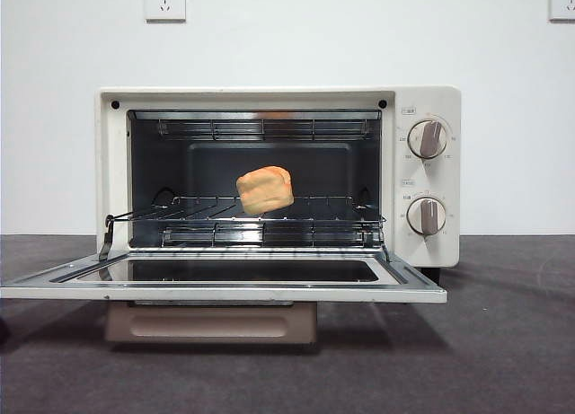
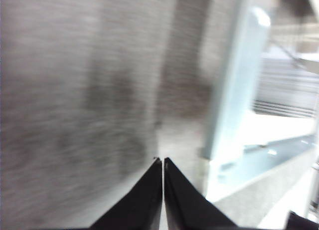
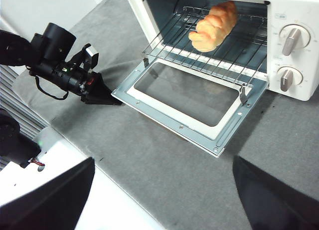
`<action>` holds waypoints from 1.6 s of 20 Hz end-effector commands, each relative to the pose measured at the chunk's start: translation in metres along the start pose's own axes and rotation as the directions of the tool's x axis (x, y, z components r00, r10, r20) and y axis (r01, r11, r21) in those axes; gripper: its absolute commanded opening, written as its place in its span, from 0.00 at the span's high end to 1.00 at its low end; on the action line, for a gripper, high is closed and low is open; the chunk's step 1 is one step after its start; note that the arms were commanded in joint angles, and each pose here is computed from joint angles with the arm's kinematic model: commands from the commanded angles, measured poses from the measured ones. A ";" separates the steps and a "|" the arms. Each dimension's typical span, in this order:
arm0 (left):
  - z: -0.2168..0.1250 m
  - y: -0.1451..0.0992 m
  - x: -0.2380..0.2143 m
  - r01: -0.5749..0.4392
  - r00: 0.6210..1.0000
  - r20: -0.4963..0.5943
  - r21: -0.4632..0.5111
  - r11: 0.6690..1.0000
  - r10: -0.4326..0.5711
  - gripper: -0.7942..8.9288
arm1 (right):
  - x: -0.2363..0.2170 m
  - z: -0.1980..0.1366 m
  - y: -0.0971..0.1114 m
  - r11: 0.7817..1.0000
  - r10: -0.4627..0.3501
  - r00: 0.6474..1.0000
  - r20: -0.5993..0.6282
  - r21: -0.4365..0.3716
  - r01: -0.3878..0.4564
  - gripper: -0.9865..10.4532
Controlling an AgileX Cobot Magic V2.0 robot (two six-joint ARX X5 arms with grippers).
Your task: The left arm flap open the oven, the right arm pick bread and place it into oven, the left arm flap close the oven
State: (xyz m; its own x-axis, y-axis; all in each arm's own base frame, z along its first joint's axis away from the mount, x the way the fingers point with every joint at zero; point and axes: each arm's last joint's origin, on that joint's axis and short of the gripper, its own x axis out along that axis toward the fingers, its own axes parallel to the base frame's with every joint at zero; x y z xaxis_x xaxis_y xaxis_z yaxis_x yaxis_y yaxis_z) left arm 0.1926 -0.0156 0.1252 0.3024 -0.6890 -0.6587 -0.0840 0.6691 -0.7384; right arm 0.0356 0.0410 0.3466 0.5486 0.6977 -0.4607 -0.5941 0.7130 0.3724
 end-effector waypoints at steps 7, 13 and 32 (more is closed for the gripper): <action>0.004 -0.002 0.002 0.074 0.997 0.000 -0.008 0.997 -0.074 0.91 | -0.004 0.005 0.002 1.000 0.009 0.999 0.031 0.004 -0.009 0.53; 0.007 -0.006 0.001 0.156 0.988 0.004 -0.025 0.987 -0.156 0.91 | -0.004 0.005 0.002 1.000 -0.002 0.999 0.036 0.009 0.001 0.53; 0.050 -0.059 -0.038 0.480 0.788 0.448 -0.019 0.877 -0.422 0.91 | -0.004 0.005 0.002 1.000 -0.007 0.999 0.041 0.014 0.006 0.53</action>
State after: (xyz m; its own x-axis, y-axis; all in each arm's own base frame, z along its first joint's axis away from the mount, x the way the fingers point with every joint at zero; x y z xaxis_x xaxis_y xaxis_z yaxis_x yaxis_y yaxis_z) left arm 0.2305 -0.0160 0.1951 0.6764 -0.7147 -0.1783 0.1064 0.3343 -0.9364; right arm 0.0364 0.0408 0.3474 0.5707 0.6845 -0.4537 -0.5775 0.7273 0.3709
